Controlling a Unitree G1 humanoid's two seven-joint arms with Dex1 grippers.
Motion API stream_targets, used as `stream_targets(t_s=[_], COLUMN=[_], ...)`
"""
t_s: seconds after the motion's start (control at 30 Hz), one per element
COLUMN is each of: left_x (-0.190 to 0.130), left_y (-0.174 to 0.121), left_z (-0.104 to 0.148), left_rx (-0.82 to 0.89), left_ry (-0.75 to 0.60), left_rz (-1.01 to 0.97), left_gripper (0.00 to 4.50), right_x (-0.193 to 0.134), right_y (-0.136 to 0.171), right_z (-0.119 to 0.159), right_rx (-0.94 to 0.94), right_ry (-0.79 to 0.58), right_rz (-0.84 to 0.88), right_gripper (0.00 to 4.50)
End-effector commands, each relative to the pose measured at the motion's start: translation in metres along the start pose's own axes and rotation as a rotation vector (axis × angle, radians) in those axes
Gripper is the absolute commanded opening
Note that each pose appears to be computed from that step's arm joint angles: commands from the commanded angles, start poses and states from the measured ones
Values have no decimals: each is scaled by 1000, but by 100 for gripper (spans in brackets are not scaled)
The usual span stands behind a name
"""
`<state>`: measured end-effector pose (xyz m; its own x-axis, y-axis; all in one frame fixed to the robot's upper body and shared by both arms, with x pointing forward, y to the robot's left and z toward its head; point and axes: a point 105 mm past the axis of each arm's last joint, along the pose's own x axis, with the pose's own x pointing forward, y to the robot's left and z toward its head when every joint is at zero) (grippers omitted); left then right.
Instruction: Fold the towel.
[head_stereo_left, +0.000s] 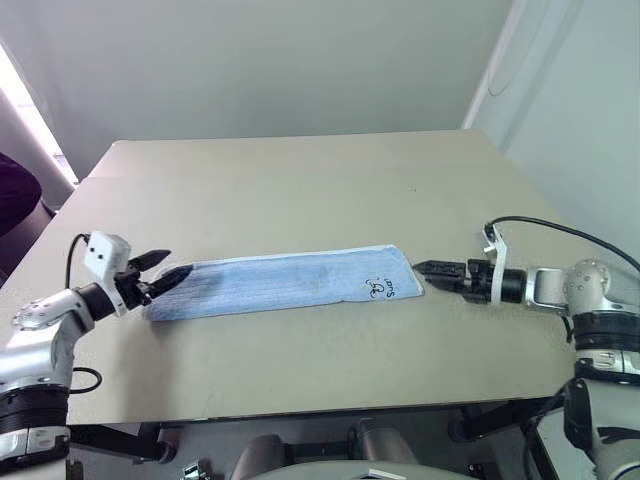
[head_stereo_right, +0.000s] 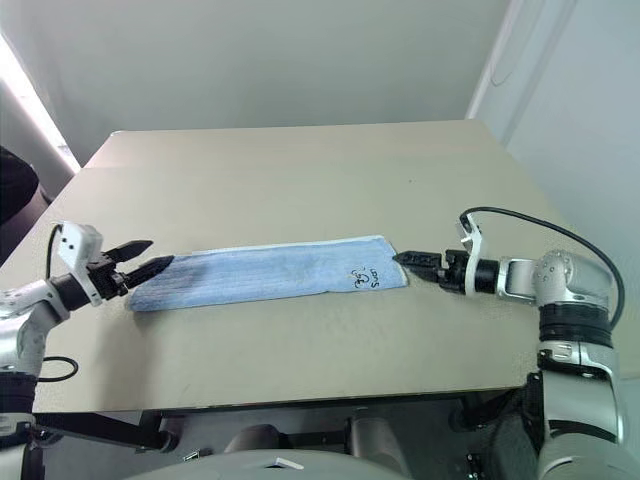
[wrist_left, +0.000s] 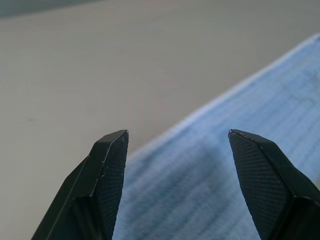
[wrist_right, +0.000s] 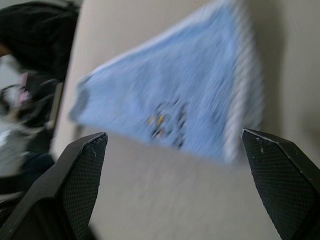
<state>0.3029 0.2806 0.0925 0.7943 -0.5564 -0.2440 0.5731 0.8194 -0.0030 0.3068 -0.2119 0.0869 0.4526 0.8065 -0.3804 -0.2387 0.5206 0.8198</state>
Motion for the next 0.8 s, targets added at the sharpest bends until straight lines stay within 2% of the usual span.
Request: stream_targets(t_s=[0.03,0.23,0.5,0.8], left_x=[10,21,25,26], left_y=[-14,-34,-38,-41], left_z=[6,-2,-14,-17], left_rx=[23,-4,3,6], left_ry=[-10,-4,32,31], left_rz=[-42,-110,-119,-114], left_gripper=[338,338,338,338], right_x=[-1,6,24,47], right_y=[5,-6,-23,-13], right_z=[-3,-19,-1,14], right_rx=[18,64,108,119], right_ry=[16,56,-13,-63], right_rz=[58,34,-55,-3], right_gripper=[448,448,448,448])
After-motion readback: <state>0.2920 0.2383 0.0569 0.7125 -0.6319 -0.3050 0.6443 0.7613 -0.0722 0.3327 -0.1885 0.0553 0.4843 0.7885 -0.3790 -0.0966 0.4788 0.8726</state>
